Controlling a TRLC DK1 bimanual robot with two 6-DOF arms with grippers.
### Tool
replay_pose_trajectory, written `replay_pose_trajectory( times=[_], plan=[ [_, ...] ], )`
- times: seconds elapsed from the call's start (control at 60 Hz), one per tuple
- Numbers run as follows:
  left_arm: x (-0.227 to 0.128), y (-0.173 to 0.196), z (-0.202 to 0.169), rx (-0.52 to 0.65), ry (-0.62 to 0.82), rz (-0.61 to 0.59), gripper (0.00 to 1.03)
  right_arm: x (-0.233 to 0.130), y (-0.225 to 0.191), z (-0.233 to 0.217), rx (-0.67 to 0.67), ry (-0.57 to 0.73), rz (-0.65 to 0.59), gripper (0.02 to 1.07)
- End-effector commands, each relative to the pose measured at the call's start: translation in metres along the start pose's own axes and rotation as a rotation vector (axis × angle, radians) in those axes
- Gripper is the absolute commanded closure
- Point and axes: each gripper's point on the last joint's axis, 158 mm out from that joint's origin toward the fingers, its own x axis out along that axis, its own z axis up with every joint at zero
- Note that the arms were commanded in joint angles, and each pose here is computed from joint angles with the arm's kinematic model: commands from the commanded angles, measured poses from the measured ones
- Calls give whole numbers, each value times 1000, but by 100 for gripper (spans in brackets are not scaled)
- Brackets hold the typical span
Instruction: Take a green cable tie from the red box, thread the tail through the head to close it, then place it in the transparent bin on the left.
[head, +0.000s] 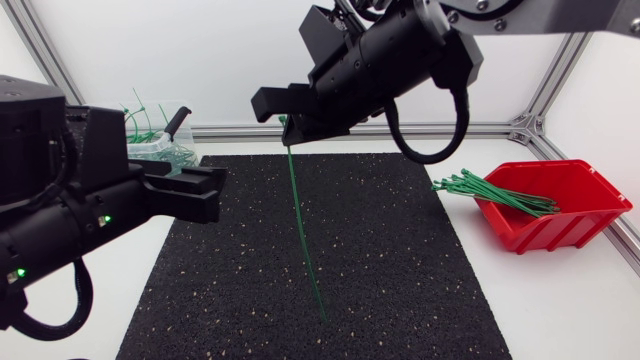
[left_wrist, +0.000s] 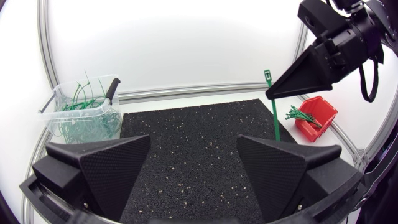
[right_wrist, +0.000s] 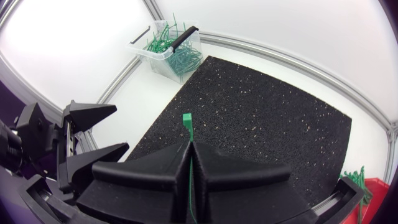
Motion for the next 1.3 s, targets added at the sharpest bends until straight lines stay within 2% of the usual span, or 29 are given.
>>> replay_pose_trajectory(
  times=[0.0,0.233,0.4,0.85,1.067,1.283],
  plan=[
    [-2,-10,10,-40,-4,-19,7,4,3,10,100,-14,12,101],
    [14,-19,3,-61,49,-6,7,3,4,26,174,-53,20,101],
    [31,-34,-14,-26,124,5,7,2,-2,33,227,-70,-26,101],
    [23,-80,5,-9,84,-85,7,12,-10,30,275,-54,-63,101],
    [46,-88,-4,7,100,-54,8,9,0,29,263,-52,-48,101],
    [58,-80,4,9,46,30,17,8,-1,26,264,-48,-55,101]
  ],
)
